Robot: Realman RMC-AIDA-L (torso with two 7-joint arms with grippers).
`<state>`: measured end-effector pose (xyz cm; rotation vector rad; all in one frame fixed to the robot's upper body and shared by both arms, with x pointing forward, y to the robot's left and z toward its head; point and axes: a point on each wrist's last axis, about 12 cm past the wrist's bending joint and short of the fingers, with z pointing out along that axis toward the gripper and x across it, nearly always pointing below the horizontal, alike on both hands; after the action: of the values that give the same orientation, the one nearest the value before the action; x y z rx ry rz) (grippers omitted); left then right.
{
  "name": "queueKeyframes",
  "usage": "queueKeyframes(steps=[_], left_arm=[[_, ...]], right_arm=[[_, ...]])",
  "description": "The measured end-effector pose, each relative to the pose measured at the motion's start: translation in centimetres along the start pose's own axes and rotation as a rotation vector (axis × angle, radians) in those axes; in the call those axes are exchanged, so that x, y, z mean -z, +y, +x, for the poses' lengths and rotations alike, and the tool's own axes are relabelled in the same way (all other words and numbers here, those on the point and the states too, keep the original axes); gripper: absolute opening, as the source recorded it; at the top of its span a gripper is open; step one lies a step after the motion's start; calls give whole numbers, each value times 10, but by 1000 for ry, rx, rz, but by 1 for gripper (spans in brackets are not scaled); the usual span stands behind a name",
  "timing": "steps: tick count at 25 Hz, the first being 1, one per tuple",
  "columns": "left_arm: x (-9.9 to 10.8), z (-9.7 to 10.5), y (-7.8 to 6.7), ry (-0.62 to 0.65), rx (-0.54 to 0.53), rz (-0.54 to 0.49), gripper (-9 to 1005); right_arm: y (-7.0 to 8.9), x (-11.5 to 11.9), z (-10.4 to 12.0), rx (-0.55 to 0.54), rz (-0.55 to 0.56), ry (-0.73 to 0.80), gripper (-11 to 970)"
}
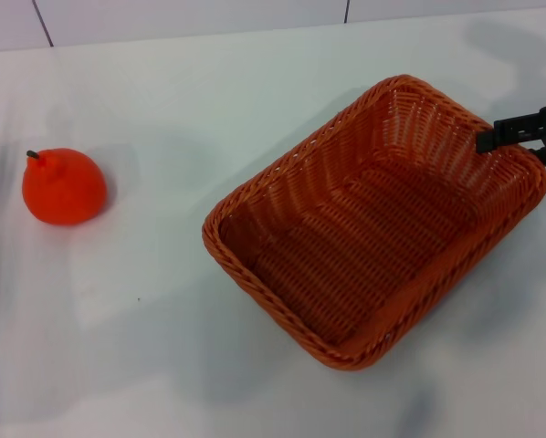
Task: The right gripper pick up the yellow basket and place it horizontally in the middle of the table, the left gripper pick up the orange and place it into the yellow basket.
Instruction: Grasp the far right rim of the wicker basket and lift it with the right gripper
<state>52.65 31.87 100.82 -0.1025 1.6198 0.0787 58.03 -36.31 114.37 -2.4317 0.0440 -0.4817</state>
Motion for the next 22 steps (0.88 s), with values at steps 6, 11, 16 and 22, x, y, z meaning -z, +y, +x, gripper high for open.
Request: queueKeyframes(steps=[6, 11, 16, 22], left_arm=[[0, 0, 0, 0, 0, 0, 906], [-1, 0, -1, 0, 0, 2, 907], [-1, 0, -1, 0, 1, 4, 907], [-1, 0, -1, 0, 1, 4, 907]], right_arm=[[3, -1, 0, -4, -16, 3, 888], [8, -2, 0, -22, -28, 12, 837], [11, -2, 1, -28, -40, 29, 567], [8, -3, 5, -17, -45, 36, 433]])
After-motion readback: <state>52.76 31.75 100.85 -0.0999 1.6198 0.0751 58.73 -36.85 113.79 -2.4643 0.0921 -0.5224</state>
